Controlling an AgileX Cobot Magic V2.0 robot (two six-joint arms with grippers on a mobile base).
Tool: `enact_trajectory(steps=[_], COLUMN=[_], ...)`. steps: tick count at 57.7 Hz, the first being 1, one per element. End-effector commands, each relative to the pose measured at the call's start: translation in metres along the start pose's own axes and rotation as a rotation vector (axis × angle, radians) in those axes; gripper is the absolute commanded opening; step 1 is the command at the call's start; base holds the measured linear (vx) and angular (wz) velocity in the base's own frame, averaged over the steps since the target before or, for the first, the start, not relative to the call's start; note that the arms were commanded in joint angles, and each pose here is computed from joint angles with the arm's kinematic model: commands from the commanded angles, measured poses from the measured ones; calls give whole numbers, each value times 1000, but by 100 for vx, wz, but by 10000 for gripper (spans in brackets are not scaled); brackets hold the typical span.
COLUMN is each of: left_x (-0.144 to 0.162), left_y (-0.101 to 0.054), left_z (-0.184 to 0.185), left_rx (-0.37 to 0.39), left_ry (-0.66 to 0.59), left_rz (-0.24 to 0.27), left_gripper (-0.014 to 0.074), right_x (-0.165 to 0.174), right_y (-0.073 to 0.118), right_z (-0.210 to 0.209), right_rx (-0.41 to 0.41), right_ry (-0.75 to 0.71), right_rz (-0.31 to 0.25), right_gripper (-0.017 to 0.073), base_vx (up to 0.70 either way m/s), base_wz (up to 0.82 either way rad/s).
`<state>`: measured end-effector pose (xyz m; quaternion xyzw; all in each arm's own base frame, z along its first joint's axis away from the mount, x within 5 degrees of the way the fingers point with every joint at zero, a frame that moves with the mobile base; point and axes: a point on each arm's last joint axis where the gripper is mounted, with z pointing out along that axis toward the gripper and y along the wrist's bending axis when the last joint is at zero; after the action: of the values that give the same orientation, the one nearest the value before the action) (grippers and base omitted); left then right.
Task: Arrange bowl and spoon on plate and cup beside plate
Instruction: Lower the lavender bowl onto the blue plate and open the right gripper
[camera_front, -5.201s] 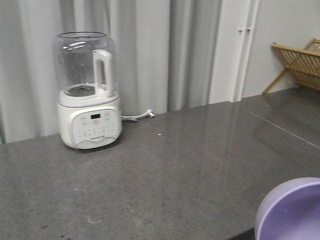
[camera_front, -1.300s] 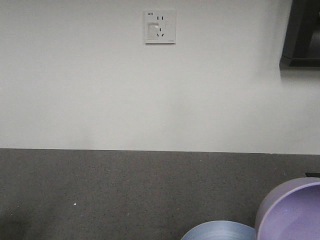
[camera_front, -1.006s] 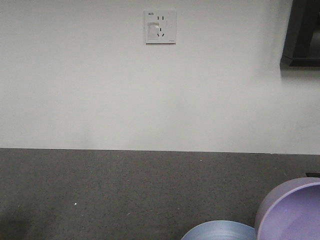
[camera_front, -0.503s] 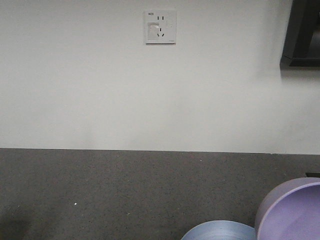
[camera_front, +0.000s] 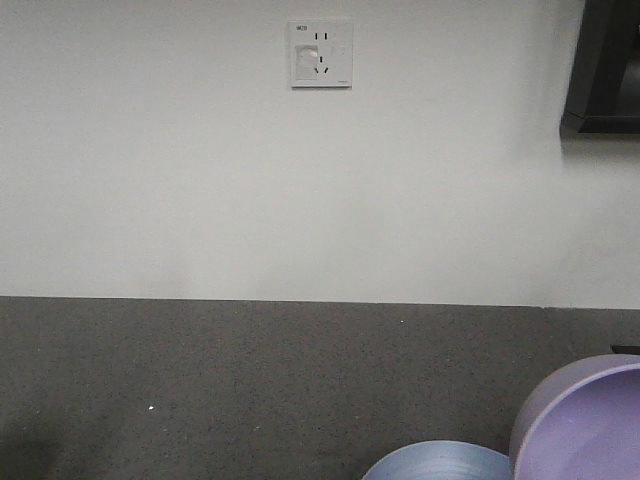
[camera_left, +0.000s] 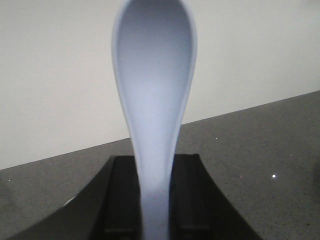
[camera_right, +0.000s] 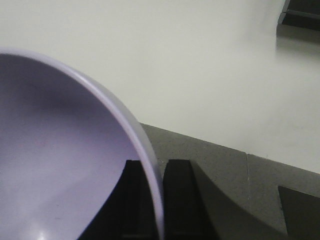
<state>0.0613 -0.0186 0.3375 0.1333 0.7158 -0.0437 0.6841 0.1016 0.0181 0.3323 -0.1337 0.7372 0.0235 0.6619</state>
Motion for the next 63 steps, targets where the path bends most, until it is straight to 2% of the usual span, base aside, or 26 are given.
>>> enact_trajectory(steps=[1, 12, 15, 23, 28, 34, 44, 50, 55, 63], left_x=[-16, -16, -17, -16, -16, -16, -16, -16, -16, -16], left_y=[3, 4, 4, 4, 4, 4, 3, 4, 4, 4], left_z=[-2, -2, -2, -1, -1, -1, -1, -1, -1, -1], left_rx=[-27, -30, -31, -29, -29, -29, -27, -28, -28, -29], left_ry=[-113, -120, -122, -117, -117, -115, -111, -113, -113, -115], left_rz=[-18, -18, -19, -19, -19, -19, -20, -20, -20, -21], left_gripper=[0, 0, 0, 0, 0, 0, 0, 0, 0, 0], right_x=[-13, -12, -10, -3, 4, 6, 12, 13, 15, 26], right_y=[-4, -4, -4, -8, -9, -11, -20, -20, -15, -4], right_z=[-2, 0, 3, 18, 33, 49, 80, 96, 108, 130], right_rx=[34, 25, 23, 11, -21, -78, -122, -157, -187, -208], right_ry=[-58, -46, -31, 62, 192, 375, 699, 763, 789, 843], right_rz=[25, 46, 72, 199, 252, 276, 322, 341, 337, 372], right_gripper=[-9, -9, -9, -9, -9, -9, -9, -9, -9, -9], base_vx=[0, 0, 0, 0, 0, 0, 0, 0, 0, 0], base_wz=[0, 0, 0, 0, 0, 0, 0, 0, 0, 0])
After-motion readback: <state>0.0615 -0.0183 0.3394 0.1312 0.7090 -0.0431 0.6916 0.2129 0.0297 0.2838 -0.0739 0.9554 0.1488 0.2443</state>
